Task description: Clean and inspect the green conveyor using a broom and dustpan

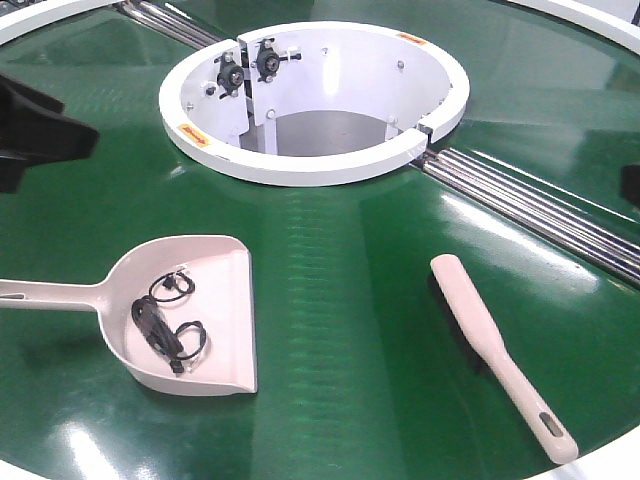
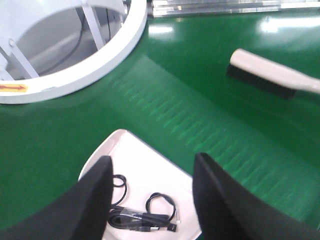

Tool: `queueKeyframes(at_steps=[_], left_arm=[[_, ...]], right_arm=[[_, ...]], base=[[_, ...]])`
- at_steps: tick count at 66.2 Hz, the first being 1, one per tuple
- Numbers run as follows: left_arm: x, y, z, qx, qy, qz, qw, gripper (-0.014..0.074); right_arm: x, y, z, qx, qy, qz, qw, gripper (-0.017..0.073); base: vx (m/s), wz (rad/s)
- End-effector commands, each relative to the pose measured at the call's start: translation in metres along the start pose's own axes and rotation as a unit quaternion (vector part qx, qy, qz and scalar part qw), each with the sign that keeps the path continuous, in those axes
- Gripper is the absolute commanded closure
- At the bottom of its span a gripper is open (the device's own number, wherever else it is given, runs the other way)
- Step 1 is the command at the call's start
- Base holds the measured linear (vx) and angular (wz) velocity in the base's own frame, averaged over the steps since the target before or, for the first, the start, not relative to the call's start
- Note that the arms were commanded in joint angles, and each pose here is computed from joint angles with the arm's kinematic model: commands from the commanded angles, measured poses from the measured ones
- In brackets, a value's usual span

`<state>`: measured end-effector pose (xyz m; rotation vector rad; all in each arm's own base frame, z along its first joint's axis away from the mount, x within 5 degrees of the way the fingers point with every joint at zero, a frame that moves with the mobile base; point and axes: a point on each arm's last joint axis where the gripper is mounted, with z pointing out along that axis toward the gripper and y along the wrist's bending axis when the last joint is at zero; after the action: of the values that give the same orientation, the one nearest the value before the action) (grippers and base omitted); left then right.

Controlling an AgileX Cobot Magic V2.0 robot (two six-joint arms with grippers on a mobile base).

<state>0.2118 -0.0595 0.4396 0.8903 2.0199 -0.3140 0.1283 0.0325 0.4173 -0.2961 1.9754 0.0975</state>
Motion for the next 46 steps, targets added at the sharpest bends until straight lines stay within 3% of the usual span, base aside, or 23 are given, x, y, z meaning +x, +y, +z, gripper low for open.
queueKeyframes(at_steps=[1,12,26,35,46], left_arm=[[-0.007,-0.018,-0.033,-0.036,-0.080,-0.003,0.996,0.0319],[0.024,-0.040,-0.053,-0.108,-0.151,-0.019,0.982,0.0385],[0.092,-0.064,-0.057,-0.197,-0.228,-0.050,0.952,0.0399],[0.138,-0.081,-0.050,-0.223,-0.257,-0.067,0.938,0.0398],[0.184,-0.093,-0.033,-0.238,-0.256,-0.073,0.934,0.0398]], right_arm=[[-0.014,-0.001,-0.023,0.000,-0.083,-0.007,0.997,0.0082],[0.001,-0.001,-0.043,0.003,-0.131,-0.016,0.991,0.0082],[0.072,0.004,-0.038,0.002,-0.186,-0.022,0.982,0.0086],[0.115,0.007,-0.047,-0.005,-0.225,-0.008,0.974,0.0086],[0.154,0.009,-0.037,-0.002,-0.229,-0.015,0.973,0.0086]], base=[[0.00,0.00],[0.00,0.00],[0.00,0.00],[0.00,0.00],[0.00,0.00]])
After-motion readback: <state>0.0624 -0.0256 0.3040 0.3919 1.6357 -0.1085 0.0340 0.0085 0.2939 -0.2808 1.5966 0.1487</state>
